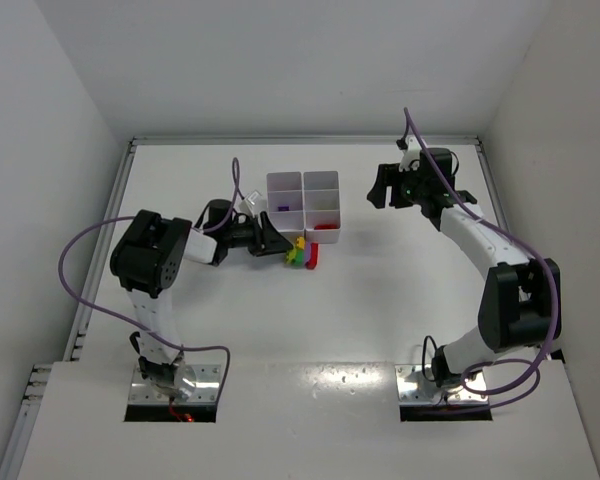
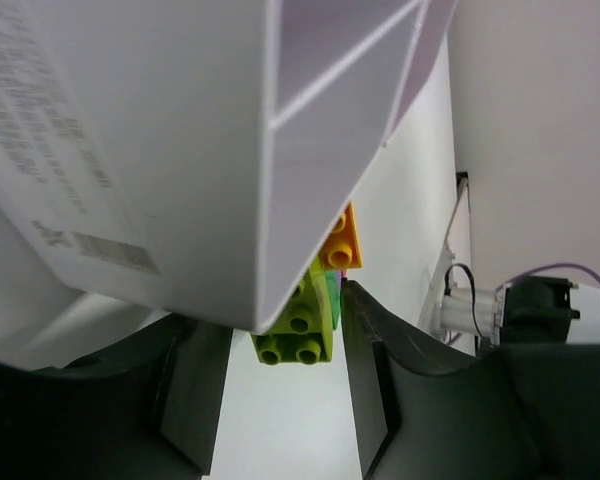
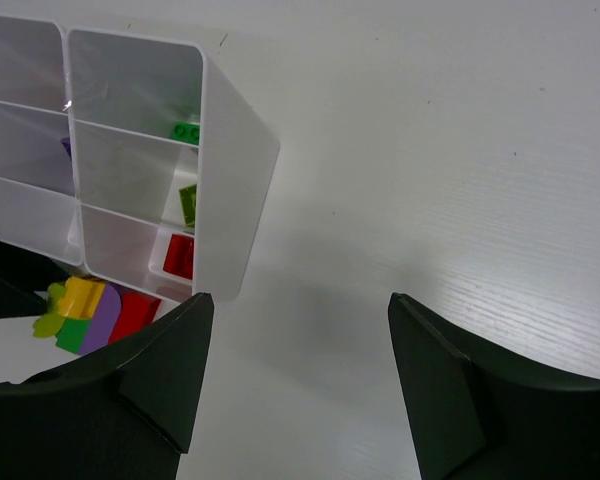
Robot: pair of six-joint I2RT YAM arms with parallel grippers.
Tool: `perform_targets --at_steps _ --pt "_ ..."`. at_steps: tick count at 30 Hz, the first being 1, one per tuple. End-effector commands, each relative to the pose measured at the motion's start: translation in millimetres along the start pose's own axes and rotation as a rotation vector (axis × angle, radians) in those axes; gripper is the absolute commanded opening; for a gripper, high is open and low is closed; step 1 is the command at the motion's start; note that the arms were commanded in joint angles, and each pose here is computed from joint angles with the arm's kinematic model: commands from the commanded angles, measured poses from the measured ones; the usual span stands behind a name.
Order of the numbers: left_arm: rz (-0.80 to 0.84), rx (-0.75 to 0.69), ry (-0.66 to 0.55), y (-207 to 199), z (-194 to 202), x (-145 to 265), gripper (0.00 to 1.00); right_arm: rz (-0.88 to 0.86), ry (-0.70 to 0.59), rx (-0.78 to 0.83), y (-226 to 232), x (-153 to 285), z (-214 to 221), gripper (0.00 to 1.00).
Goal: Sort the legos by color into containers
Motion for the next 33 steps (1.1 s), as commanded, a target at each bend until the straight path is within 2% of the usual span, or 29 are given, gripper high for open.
perform_targets --at_steps 1,9,19,25,33 --pt "0.105 -0.079 0.035 -22.3 1.0 -6.3 0.51 -0.011 -0.051 0.024 2.1 1.0 -19.8 0.72" --pt "0.133 -0.091 0.064 -28.6 7.7 -9.7 0.58 -0.021 -0.05 0.025 3.2 1.1 -19.6 0.72" --pt "-0.016 -0.045 0.063 -4.6 15.2 -10.6 0.61 -0.021 -0.059 0.027 4.2 3.6 -22.0 0.72" --pt "-0.007 -0.045 0.078 -5.3 17.5 -14.1 0.61 -0.022 -0.068 0.03 4.7 5.2 -22.3 0.72" --pt "0.094 -0.061 0.08 -25.1 19.1 -25.4 0.61 -0.022 -0.068 0.03 5.1 7.1 -20.8 0.72"
Point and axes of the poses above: each gripper's point midway between its finger pads, its own x axis back along the fingers, its own y axis along the line the jaws close on, z = x × y, the point moved 5 cm from there along x, back along the fingers, and after that the axes turned 1 degree about -x, right-handed, at the moved point
